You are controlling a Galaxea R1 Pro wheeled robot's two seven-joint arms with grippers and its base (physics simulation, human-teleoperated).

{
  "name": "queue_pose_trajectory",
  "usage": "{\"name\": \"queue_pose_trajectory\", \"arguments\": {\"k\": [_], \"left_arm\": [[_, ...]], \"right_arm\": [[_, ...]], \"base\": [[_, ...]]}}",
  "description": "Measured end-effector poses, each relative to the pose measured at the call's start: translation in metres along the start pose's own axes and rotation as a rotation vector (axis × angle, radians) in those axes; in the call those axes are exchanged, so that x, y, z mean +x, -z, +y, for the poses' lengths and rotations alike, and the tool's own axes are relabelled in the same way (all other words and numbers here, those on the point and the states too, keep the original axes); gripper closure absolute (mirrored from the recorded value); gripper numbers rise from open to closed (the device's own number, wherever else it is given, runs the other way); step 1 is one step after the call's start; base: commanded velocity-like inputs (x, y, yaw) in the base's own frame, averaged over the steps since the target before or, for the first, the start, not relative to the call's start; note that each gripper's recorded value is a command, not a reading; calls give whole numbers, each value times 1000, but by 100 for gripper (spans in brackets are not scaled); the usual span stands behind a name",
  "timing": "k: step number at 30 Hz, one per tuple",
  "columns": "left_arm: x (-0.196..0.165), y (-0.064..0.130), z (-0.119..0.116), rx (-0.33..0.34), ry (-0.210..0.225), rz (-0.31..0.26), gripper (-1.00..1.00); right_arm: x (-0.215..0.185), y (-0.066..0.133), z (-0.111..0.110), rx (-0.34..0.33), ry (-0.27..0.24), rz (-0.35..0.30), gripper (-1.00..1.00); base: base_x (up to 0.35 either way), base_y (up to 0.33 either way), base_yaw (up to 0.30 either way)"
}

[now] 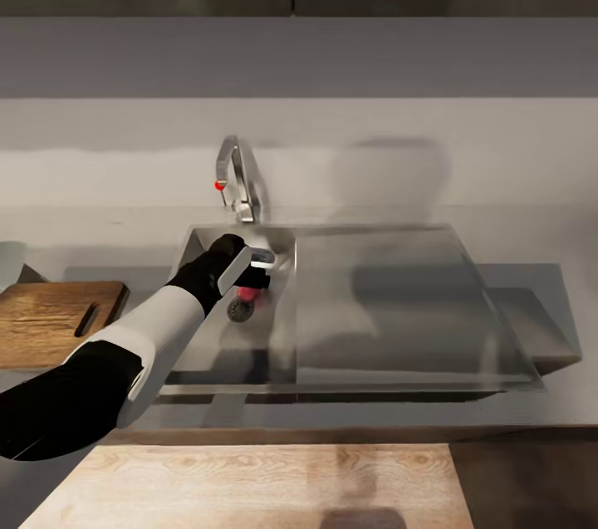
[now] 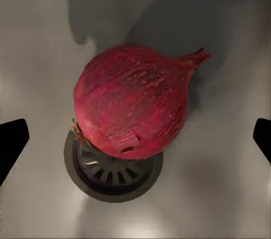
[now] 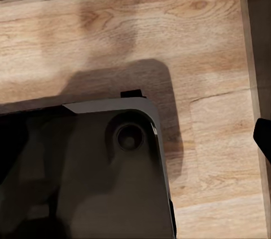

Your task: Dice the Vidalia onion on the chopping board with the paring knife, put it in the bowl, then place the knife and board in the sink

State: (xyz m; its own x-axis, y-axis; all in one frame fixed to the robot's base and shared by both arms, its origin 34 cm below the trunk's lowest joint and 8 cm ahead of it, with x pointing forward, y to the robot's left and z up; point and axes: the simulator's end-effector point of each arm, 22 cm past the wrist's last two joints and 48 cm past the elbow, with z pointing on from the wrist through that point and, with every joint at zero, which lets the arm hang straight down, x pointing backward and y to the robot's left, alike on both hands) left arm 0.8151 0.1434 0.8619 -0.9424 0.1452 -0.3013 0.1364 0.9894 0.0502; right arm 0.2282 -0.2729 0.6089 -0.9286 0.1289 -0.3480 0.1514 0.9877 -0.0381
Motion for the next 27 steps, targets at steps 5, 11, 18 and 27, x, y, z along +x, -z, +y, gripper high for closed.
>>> {"name": "queue_pose_trajectory", "arguments": {"k": [5, 11, 18, 27], "left_arm": [[0, -1, 0, 0, 0, 1, -100], [0, -1, 0, 0, 0, 1, -100], [1, -3, 0, 1, 0, 5, -100], [5, -10, -1, 3, 0, 16, -100]], "right_arm": [[0, 0, 0, 1, 0, 1, -100], [0, 0, 0, 0, 0, 1, -100], [1, 0, 0, 1, 0, 4, -100], [6, 0, -1, 2, 2, 15, -100]], "base": [[74, 0, 0], [10, 0, 0], [0, 0, 0], [2, 0, 0]]}}
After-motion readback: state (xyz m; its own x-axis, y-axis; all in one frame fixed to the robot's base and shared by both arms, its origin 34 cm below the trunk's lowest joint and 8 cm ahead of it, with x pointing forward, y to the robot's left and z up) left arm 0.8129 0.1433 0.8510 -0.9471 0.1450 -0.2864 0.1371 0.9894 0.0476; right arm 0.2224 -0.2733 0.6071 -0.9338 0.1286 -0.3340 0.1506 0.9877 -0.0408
